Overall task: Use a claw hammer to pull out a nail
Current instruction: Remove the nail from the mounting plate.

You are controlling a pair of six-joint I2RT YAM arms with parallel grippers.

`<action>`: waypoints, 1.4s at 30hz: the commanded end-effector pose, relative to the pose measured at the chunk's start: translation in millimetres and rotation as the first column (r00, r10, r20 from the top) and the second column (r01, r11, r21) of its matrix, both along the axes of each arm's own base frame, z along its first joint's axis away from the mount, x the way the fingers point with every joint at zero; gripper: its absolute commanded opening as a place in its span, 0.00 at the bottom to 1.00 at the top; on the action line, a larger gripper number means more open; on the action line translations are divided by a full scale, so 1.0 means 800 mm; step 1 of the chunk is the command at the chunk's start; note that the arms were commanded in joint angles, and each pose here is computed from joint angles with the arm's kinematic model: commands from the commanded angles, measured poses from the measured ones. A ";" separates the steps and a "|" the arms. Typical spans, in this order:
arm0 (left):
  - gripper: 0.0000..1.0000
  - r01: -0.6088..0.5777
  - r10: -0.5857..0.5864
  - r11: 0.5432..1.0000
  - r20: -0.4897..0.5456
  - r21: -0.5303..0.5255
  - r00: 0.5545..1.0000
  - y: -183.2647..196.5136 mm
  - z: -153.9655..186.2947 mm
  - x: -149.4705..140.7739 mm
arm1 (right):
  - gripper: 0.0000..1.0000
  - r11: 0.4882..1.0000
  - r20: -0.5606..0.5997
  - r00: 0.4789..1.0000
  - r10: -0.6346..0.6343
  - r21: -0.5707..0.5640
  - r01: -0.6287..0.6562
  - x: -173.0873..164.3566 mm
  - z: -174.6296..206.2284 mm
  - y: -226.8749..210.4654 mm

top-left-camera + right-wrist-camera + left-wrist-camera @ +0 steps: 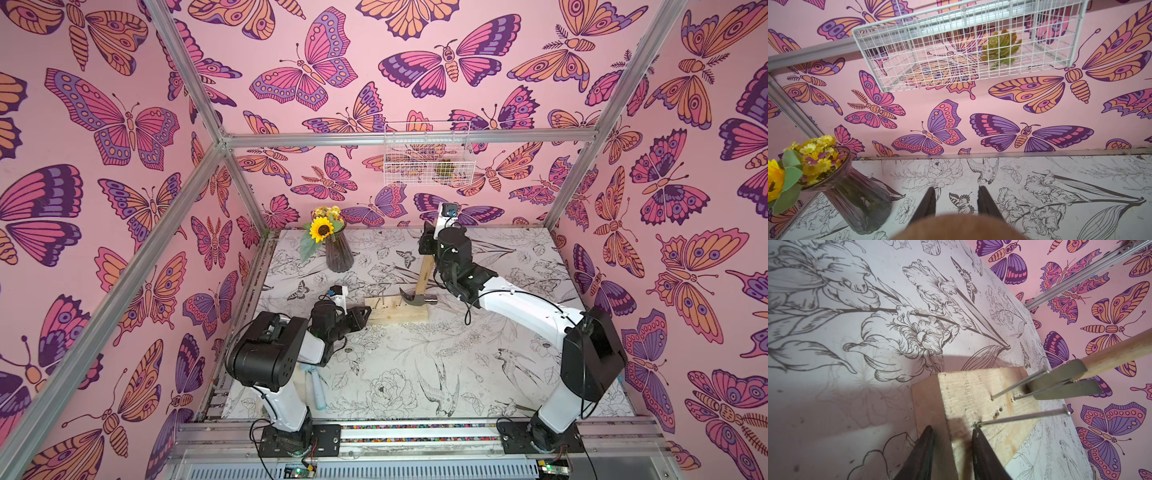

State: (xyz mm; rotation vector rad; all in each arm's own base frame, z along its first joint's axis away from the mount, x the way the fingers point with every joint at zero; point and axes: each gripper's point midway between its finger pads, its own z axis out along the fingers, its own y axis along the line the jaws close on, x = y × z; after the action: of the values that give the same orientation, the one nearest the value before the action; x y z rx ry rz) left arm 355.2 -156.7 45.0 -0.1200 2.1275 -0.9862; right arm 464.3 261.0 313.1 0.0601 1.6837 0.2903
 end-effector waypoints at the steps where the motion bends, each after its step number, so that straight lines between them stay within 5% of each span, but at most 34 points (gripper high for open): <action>1: 0.33 0.034 -0.034 0.999 -0.018 -0.007 0.999 -0.008 -0.006 -0.002 | 0.00 0.987 -0.102 0.992 0.072 0.152 -0.056 -0.003 -0.047 0.016; 15: 0.33 0.039 -0.039 0.999 -0.029 -0.008 0.999 -0.008 -0.008 -0.005 | 0.00 0.955 -0.089 0.995 0.049 0.296 -0.020 0.003 -0.068 -0.031; 23: 0.39 0.044 -0.045 0.999 0.050 0.012 0.998 -0.006 0.044 -0.008 | 0.00 0.946 -0.072 0.996 0.042 0.324 -0.016 0.001 -0.059 -0.048; 31: 0.40 0.067 -0.116 0.979 0.256 0.191 0.960 -0.009 0.105 -0.031 | 0.00 0.952 -0.073 0.995 0.064 0.305 -0.039 0.002 -0.055 -0.042; 37: 0.42 0.150 -0.335 0.873 0.348 0.463 0.875 -0.060 0.118 -0.050 | 0.00 0.957 -0.076 0.995 0.070 0.286 -0.046 0.001 -0.049 -0.041; 42: 0.39 0.139 -0.368 0.817 0.320 0.559 0.873 -0.063 0.100 -0.033 | 0.00 0.958 -0.081 0.994 0.079 0.284 -0.053 0.001 -0.045 -0.039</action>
State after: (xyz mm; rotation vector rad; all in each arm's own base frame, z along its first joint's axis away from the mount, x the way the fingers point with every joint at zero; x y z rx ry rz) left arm 319.5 -215.9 145.0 0.5410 1.9050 -0.6397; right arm 470.1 214.7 290.6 0.2685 1.6493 0.5545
